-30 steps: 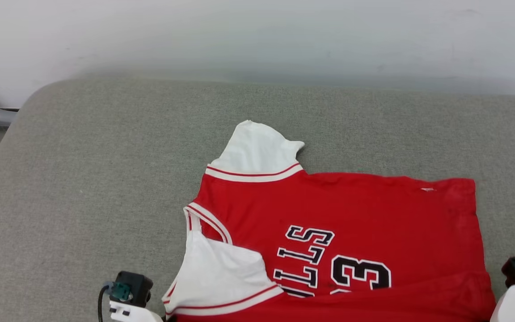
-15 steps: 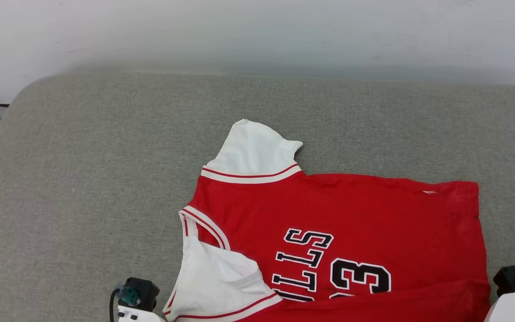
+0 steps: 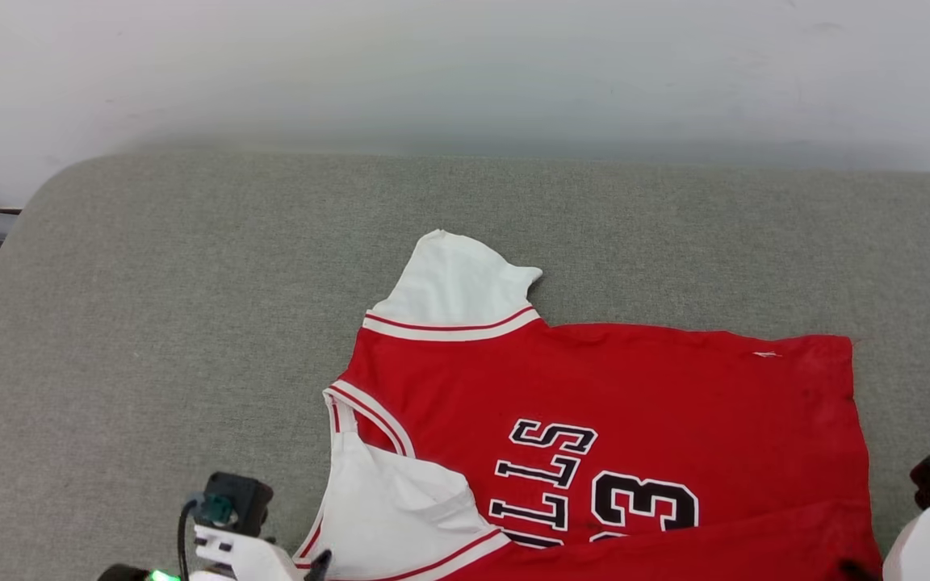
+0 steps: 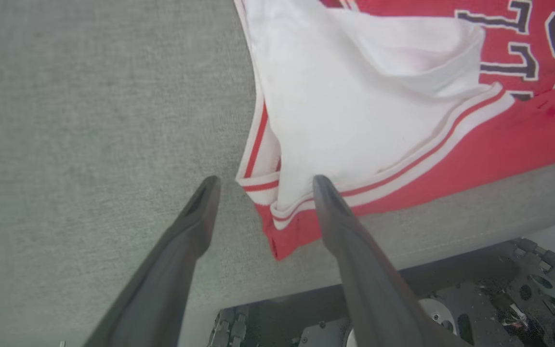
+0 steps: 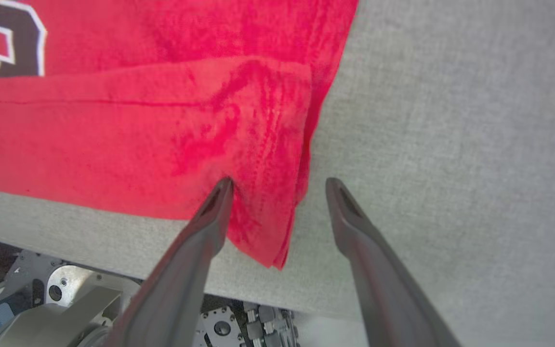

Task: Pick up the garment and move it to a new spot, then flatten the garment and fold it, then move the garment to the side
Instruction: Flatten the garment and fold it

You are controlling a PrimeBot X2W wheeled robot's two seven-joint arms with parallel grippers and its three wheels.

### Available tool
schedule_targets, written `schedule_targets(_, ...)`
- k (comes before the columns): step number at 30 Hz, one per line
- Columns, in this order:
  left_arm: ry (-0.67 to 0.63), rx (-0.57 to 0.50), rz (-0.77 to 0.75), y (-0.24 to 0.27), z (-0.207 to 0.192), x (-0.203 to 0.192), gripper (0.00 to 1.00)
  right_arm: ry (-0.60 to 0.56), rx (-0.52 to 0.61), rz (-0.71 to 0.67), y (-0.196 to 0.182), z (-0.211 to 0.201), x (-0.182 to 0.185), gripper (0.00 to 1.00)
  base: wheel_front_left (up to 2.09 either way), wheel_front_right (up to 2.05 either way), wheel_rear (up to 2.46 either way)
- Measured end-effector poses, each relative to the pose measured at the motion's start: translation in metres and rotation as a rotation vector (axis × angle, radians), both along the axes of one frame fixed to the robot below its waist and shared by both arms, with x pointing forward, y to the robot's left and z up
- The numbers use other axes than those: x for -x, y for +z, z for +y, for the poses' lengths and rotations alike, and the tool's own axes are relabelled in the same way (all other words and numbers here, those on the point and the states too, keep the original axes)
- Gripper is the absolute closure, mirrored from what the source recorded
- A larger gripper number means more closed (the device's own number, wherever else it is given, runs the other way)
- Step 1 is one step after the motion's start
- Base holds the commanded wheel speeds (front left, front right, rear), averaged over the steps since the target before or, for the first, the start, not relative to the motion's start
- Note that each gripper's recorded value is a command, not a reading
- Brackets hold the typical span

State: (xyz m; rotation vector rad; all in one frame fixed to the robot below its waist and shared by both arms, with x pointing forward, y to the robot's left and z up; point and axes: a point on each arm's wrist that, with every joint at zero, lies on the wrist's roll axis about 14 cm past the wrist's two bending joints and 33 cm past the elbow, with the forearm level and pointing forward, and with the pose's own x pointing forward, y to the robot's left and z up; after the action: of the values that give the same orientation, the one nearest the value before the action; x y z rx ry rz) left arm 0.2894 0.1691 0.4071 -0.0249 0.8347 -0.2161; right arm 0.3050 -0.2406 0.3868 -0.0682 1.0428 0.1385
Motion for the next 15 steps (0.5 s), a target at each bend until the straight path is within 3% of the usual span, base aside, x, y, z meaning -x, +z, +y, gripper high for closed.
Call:
schedule_targets(4,-0.030,0.007,-0.119,0.033,-0.004,-0.033,0.00,-0.003,-0.009,-0.098,0.025,0.000,-0.020,0.00,0.00,0.00,0.00)
schedule_targets(8,-0.106,0.097,-0.154,0.058,-0.027,-0.062,0.00,-0.001,-0.027,-0.151,0.045,0.005,-0.032,0.00,0.00,0.00,0.00)
schedule_targets(12,-0.180,-0.004,-0.161,0.068,-0.015,-0.105,0.00,0.008,-0.025,-0.199,0.061,0.007,-0.047,0.00,0.00,0.00,0.00)
schedule_targets(15,-0.242,-0.007,-0.147,0.072,-0.026,-0.138,0.00,0.003,-0.024,-0.221,0.066,0.007,-0.056,0.00,0.00,0.00,0.00)
